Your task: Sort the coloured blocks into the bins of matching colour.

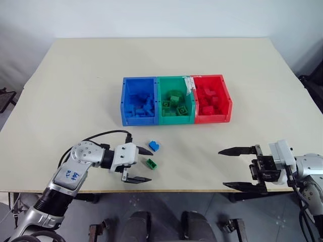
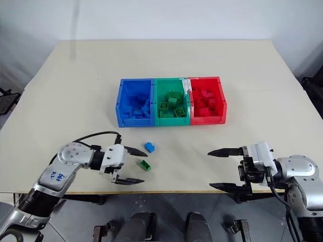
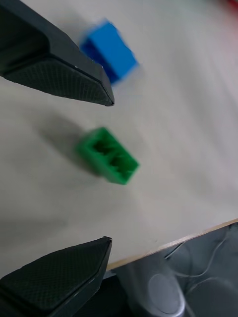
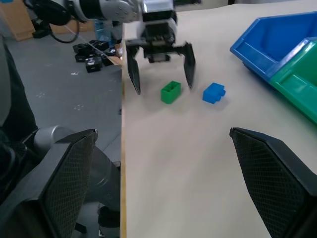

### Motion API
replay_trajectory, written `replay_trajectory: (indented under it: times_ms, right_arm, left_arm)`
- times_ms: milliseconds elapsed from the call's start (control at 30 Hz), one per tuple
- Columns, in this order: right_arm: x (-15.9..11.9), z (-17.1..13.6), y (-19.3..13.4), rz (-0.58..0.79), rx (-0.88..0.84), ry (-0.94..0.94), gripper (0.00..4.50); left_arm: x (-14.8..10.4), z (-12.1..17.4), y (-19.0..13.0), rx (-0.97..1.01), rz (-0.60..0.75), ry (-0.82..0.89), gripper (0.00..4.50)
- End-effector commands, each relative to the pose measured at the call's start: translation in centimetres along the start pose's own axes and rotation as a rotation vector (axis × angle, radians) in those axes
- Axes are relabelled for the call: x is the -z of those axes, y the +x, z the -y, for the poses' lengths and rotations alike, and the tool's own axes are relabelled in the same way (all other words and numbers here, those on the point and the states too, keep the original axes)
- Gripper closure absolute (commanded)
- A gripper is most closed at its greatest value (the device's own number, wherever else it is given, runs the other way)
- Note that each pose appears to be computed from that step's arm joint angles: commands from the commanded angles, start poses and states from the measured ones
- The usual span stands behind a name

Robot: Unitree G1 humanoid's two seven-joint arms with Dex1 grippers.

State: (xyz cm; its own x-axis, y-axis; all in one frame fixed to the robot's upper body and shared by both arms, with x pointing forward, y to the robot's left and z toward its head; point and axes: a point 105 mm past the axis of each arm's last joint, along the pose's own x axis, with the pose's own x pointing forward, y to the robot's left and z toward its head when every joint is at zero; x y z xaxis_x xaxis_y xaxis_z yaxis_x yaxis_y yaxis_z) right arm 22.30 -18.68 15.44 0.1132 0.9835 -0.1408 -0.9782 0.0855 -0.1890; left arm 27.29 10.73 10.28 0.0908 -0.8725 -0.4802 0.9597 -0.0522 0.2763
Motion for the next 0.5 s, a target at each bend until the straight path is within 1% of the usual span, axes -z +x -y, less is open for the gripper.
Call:
replay_trajectory:
  times_ms: [33, 100, 233, 467, 500]
  right_arm:
    - [-0.4, -0.5, 0.4, 0.020, -0.025, -0.011, 0.01]
    - [-0.3, -0.5, 0.4, 0.022, -0.015, -0.011, 0.00]
    - [0.0, -0.4, 0.1, 0.016, 0.026, -0.011, 0.00]
    - [0.8, -0.4, -0.2, 0.027, 0.095, 0.009, 0.00]
    - [0.6, -0.2, -0.2, 0.040, 0.120, 0.012, 0.00]
  left_arm:
    - [0.4, -0.4, 0.4, 0.036, -0.036, -0.007, 0.19]
    - [0.7, -0.6, 0.5, 0.046, -0.051, -0.010, 0.63]
    - [1.1, -1.0, 0.7, 0.032, -0.065, -0.034, 1.81]
    - [0.3, -1.3, 1.3, 0.018, 0.004, -0.043, 3.94]
    - [0.1, -1.4, 1.2, 0.004, 0.024, -0.042, 4.00]
